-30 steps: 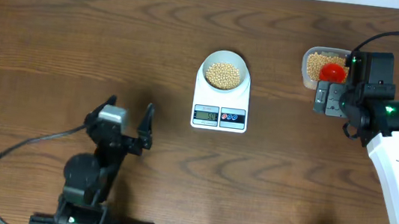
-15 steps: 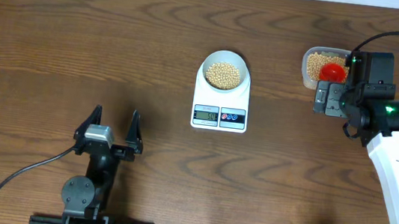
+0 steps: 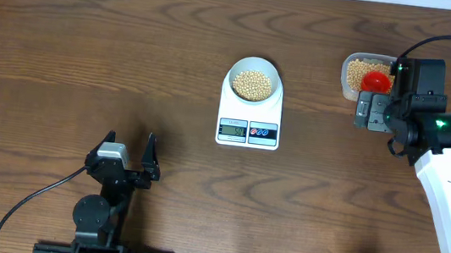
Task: Scoop item into bowl and weigh 50g on scale
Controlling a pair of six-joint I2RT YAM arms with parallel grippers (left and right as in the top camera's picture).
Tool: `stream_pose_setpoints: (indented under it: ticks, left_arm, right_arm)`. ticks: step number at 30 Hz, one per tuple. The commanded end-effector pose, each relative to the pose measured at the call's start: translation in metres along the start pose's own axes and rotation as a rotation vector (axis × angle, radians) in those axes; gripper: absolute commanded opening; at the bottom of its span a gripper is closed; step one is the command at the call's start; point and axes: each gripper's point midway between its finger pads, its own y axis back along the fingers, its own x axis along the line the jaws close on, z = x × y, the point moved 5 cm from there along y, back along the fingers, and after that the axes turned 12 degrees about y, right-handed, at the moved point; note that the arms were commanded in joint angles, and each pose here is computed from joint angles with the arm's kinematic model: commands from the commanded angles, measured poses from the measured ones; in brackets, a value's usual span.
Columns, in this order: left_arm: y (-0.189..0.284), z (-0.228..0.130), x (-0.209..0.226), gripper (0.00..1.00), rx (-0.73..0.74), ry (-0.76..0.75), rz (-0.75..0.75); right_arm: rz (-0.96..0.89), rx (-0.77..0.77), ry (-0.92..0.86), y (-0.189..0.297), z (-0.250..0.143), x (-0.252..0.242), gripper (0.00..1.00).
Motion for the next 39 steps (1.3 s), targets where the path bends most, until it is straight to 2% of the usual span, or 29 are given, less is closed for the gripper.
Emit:
stream_pose_setpoints:
  ticks: [1,12,39]
  left_arm:
    - [0.0003,-0.0110,0.0037,0.84,0.049,-0.017,0.010]
    - [0.0003,-0.0114,0.0024,0.85,0.052,-0.137,-0.003]
    - [0.0001,-0.0111,0.0025,0.85,0.051,-0.133,-0.002]
  right_arm:
    - [-0.002,-0.026,0.007,0.0071,0.0059,-0.0008,0.99]
    - [-0.002,-0.026,0.007,0.0071,0.0059,-0.0008,0.99]
    - [-0.002,-0.026,0.007,0.0071,0.0059,-0.0008,0.99]
